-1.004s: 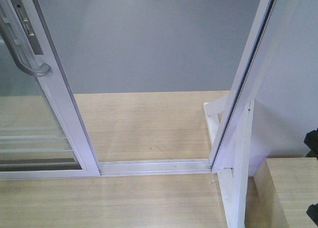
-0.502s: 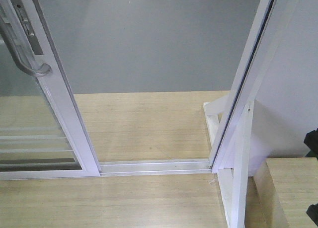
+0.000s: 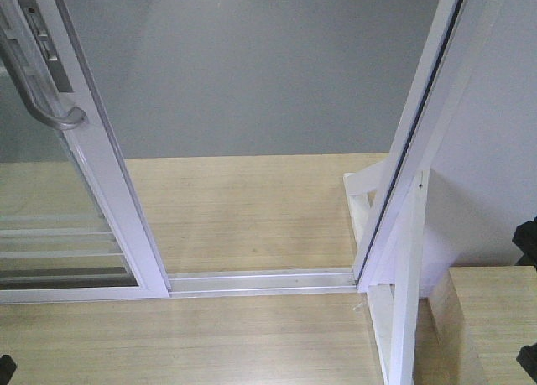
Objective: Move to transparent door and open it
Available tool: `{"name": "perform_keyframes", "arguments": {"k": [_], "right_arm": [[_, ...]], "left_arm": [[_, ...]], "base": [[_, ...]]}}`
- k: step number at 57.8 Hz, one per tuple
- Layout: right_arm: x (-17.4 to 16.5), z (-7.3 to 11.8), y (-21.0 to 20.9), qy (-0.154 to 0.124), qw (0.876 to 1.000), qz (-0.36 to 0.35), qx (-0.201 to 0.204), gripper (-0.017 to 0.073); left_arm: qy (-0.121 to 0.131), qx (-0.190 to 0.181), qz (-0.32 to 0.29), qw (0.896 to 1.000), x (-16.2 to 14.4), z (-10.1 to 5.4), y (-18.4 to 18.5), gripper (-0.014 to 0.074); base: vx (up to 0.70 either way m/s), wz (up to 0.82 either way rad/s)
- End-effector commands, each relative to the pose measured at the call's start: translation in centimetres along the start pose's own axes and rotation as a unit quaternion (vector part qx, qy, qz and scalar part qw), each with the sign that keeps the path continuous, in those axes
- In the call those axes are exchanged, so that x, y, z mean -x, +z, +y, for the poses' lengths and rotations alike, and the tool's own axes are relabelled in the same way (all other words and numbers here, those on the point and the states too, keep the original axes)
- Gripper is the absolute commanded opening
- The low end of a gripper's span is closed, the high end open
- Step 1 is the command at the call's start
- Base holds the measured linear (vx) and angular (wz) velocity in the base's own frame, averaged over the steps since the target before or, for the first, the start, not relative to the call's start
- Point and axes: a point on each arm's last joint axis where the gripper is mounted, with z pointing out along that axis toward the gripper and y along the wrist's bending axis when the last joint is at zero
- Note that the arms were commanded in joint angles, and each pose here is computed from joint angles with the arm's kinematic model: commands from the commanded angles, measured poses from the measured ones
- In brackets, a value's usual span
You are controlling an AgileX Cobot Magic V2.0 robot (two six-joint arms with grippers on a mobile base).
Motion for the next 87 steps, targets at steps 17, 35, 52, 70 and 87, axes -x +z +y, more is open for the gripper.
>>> {"name": "perform_keyframes", "arguments": {"k": [17,35,52,70,87], "right_arm": [[1.6,-0.1,-0.1,-0.006,0.999,-0.048,0.003,-0.0004],[1.6,0.2,-0.1,0.034,0.998,-0.047,0.021,-0.0004],[-3.9,1.6,0.9,0.031,0.996,-0.077,0.044,-0.0004],[-7.8,1.6,0.4,0.071,0.996,-0.058,0.001,-0.0004],[-7.9,0.4,0.3,0.108,0.986,-0.057,-0.109,-0.0004]], "left_arm": [[-0.011,-0.001,-0.041,0.999,0.5,0.0,-0.1,-0.0006],[-0.011,-0.001,-0.041,0.999,0.5,0.0,-0.1,-0.0006],[-0.011,-0.001,-0.041,0.999,0.5,0.0,-0.1,-0.0006],[-0.011,-0.001,-0.041,0.999,0.5,0.0,-0.1,-0.0006],[-0.011,-0.001,-0.041,0.999,0.5,0.0,-0.1,-0.0006]], "base": [[0.00,0.00],[0.00,0.00],[0.00,0.00],[0.00,0.00],[0.00,0.00]]}}
